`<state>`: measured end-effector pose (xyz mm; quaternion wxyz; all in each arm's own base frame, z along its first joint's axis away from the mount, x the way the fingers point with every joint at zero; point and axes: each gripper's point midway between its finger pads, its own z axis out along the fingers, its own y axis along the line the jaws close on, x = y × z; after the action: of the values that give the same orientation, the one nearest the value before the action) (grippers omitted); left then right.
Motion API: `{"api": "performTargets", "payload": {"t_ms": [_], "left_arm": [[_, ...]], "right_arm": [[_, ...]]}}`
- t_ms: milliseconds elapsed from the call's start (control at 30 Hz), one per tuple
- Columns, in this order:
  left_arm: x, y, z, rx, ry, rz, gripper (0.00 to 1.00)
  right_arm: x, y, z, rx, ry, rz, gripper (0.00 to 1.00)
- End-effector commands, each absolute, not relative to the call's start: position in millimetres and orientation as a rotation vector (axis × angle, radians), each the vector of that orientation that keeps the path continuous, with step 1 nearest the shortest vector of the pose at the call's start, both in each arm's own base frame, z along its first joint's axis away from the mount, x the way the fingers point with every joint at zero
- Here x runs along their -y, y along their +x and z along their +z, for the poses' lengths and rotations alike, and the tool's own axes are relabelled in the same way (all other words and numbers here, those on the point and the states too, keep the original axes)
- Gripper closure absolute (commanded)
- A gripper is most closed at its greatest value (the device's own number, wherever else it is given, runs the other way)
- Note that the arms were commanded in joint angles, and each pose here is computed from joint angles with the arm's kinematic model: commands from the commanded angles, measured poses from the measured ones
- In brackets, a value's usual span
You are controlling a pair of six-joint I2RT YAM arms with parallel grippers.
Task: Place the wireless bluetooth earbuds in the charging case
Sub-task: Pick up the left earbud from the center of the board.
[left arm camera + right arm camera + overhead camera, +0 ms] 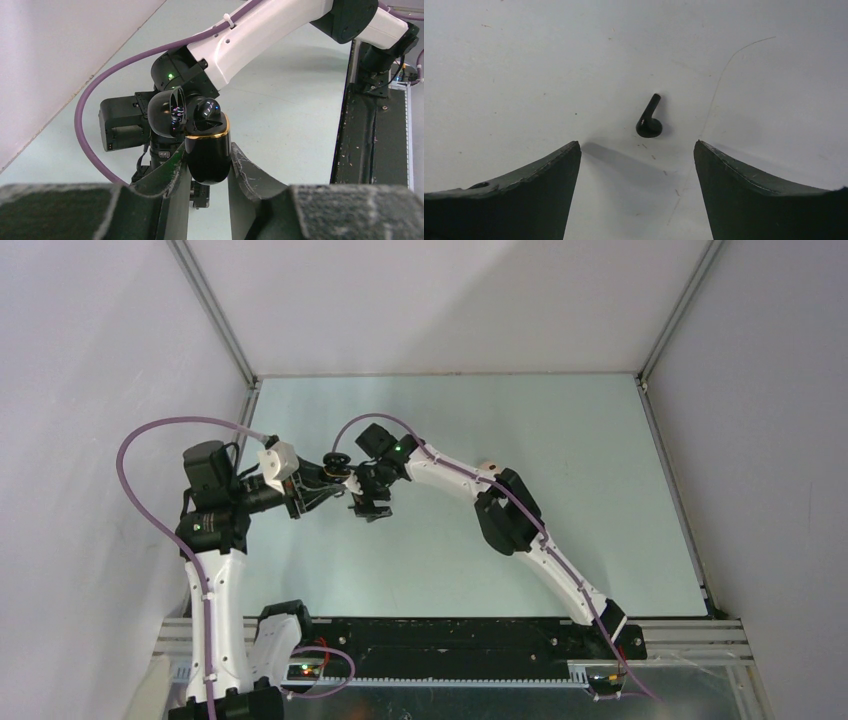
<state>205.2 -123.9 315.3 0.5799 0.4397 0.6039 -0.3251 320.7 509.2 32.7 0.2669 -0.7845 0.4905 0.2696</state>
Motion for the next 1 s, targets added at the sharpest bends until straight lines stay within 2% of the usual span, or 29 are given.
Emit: {"api": "performTargets", "payload": {"t_ms": [0,433,833,900,933,967], "left_arm": [[125,202,320,-1.378,1.039,-0.769,1.00],[125,202,319,-1.382,1.038,-0.777,1.00],[125,200,318,-1.380,1.049,-0.772,1.00],[125,200,318,-1.378,1.051,-0.773,1.00],[125,199,318,-1.380,1.051,-0.776,1.00],[126,199,318,-1.378,1.054,-0.776,1.00]], "right_arm": [[-519,321,44,-1.153,-2.184,0.687,0.12],[-514,303,21,-1.056,-2.337,0.606,0.25],[-515,304,-2,-1.052,-2.417,0.432,0.26],[-514,305,-5,-1.074,-2.423,0.397,0.31],[-514,307,-7,-1.082,-2.426,0.360,0.39],[-514,310,-8,-1.102,-2.416,0.345,0.42]]}}
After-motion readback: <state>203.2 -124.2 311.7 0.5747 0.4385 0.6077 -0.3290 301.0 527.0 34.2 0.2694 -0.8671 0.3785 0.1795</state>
